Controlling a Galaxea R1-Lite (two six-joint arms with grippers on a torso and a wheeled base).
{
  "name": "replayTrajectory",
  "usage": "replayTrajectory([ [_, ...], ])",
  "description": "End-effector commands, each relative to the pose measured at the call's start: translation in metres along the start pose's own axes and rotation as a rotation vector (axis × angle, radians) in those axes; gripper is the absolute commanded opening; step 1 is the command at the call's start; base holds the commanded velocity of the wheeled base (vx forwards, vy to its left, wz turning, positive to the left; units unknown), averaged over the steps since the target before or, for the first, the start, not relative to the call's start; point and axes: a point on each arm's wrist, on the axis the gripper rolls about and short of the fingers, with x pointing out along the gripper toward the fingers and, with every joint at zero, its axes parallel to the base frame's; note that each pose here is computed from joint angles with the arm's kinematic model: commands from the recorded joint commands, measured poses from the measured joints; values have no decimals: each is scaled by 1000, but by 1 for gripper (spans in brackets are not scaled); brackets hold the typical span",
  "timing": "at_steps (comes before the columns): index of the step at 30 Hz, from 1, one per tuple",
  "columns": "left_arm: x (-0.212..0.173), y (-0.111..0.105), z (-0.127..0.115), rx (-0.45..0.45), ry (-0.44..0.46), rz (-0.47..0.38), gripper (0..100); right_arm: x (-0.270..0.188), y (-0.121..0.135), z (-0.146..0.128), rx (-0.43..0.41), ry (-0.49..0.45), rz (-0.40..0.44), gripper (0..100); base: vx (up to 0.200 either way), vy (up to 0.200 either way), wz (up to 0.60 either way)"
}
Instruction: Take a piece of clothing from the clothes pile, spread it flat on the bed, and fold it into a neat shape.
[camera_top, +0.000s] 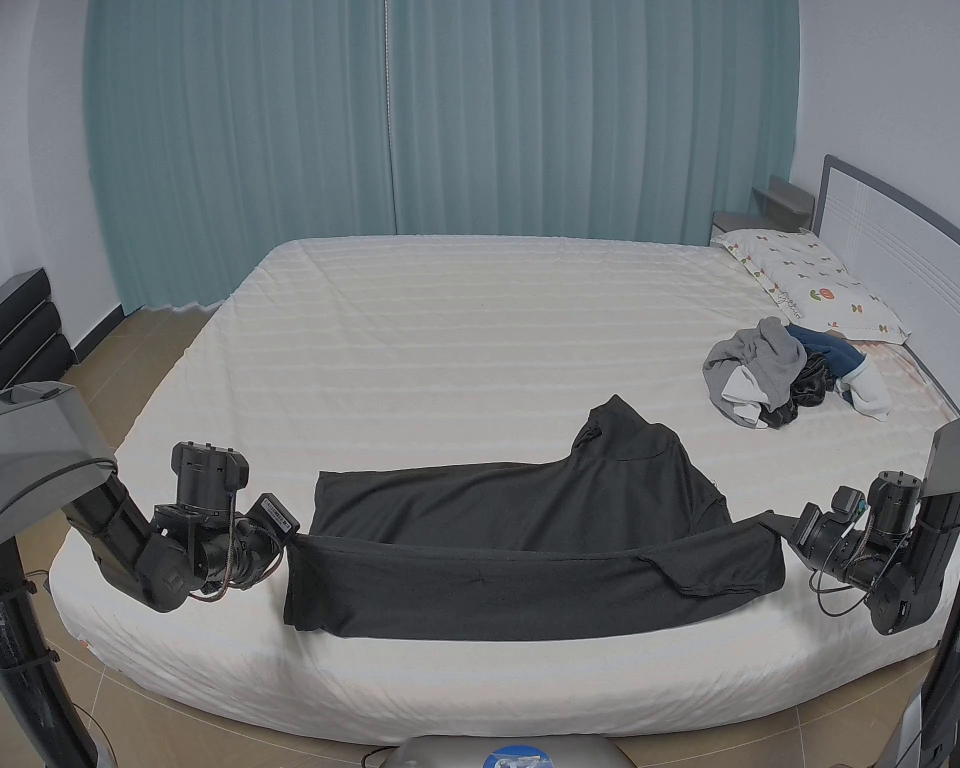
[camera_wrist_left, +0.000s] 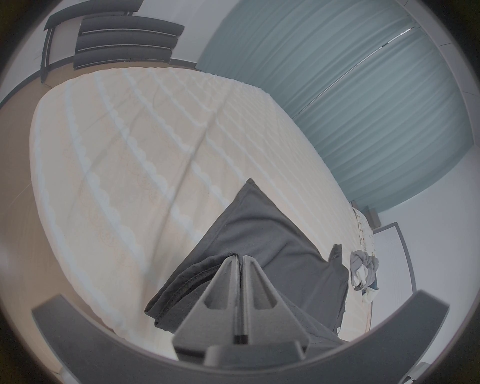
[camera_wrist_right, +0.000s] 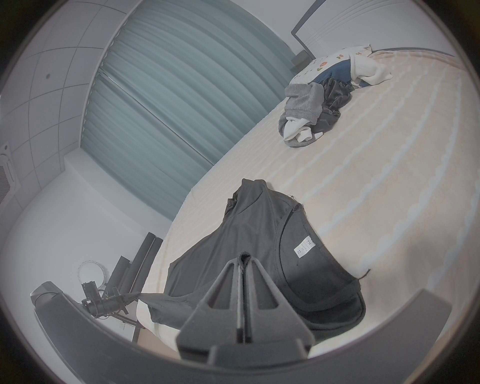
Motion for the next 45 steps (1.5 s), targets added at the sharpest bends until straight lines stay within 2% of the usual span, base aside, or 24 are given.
replayTrajectory([
  [1,27,10,-6,-5,30,49,0,14,-14,-6,10,18,-21,0,0,0,0],
  [17,68,18,-12,-47,36,91,0,53,-44,-16,17,18,-61,0,0,0,0],
  [28,69,17,-12,-46,36,91,0,58,-45,-25,21,43,-67,0,0,0,0],
  [29,69,17,-12,-45,37,93,100,59,-45,-25,20,44,-66,0,0,0,0],
  [30,69,17,-12,-46,36,91,100,59,-44,-25,21,45,-65,100,0,0,0],
  [38,69,18,-12,-45,37,93,100,54,-41,-20,24,28,-64,100,0,0,0],
  [40,67,18,-13,-47,38,95,100,50,-38,-12,29,-6,-69,100,0,0,0],
  [45,63,18,-12,-85,36,91,100,44,-34,-4,130,-38,-67,100,0,0,0],
])
